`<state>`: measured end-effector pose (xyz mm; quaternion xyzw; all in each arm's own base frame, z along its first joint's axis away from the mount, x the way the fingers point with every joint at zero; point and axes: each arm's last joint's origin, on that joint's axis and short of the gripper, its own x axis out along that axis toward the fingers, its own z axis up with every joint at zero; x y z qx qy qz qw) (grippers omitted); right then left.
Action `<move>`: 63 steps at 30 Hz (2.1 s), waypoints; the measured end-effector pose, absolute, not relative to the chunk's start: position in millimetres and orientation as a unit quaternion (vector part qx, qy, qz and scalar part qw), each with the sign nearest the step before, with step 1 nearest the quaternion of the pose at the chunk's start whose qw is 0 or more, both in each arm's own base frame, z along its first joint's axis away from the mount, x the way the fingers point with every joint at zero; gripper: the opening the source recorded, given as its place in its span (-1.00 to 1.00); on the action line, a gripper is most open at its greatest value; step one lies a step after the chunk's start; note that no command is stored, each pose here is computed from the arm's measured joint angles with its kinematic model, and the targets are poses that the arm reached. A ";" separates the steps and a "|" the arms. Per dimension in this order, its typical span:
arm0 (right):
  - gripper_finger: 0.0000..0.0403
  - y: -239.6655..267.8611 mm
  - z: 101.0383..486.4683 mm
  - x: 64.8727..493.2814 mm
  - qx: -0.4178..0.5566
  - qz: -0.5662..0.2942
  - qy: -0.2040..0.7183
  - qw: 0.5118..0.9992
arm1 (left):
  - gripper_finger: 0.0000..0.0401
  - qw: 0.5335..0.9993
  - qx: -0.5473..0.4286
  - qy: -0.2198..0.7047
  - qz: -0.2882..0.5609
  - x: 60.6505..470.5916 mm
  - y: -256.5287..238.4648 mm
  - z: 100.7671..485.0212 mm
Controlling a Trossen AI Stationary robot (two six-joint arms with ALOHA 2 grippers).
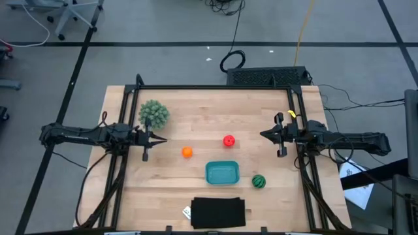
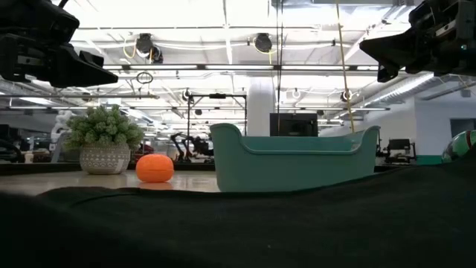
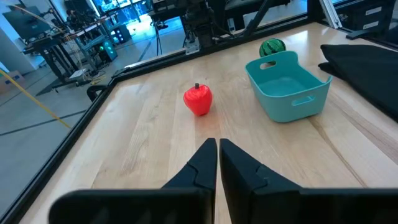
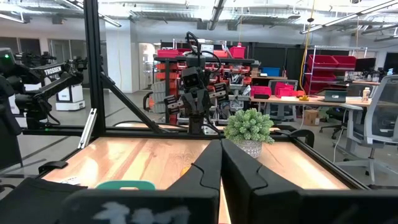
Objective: Pick and placing Produce into tupperware
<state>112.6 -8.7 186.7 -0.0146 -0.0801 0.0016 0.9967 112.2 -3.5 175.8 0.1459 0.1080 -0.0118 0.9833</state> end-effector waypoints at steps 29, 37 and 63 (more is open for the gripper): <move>-1.00 -8.7 186.7 112.5 -0.015 0.002 -0.080 0.997 | -0.88 0.983 0.146 0.108 -0.012 112.1 -3.6 175.8; -1.00 -8.7 186.7 112.6 -0.015 0.002 -0.080 0.997 | -0.88 0.983 0.146 0.108 -0.012 112.2 -3.5 175.8; -1.00 -8.6 187.4 112.4 -0.015 0.002 -0.084 0.996 | -0.88 0.991 0.087 0.105 -0.005 112.3 -3.6 176.4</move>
